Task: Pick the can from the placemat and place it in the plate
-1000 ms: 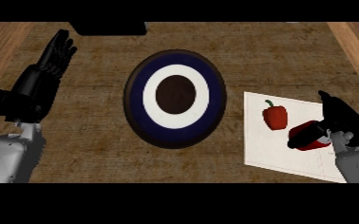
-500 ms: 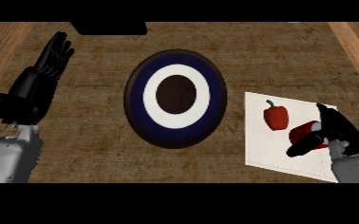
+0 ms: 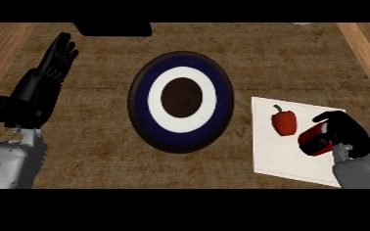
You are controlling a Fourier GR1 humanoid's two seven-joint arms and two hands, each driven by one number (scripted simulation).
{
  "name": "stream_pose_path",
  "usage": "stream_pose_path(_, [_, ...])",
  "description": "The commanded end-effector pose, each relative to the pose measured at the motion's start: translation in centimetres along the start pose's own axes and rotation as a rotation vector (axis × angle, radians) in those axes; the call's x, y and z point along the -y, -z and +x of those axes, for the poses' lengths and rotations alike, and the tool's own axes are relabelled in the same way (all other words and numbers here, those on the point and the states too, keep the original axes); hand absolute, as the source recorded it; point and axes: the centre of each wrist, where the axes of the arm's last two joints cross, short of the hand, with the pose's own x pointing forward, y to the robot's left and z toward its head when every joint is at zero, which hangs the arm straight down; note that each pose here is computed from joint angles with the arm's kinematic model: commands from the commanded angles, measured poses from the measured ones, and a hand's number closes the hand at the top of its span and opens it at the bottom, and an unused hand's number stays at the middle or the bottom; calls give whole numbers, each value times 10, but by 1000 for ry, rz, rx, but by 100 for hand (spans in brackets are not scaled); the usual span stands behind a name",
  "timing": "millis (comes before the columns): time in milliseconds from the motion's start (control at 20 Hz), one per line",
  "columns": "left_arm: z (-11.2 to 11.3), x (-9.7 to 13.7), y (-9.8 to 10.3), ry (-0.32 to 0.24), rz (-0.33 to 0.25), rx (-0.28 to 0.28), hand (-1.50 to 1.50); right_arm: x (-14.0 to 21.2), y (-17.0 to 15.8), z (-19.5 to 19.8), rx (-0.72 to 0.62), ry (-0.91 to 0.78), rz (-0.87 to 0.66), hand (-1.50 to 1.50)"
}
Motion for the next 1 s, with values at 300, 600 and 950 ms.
stream_pose_path(300, [-11,-13,-6,15,29,-23,0,-64,-55,-53,100,63,-247,150])
stream_pose_path(600, [5,-17,-8,29,44,-27,0,-104,-108,-119,203,109,-407,150])
stream_pose_path(950, [-2,-4,-14,3,14,-16,0,-90,-176,-118,420,284,-554,150])
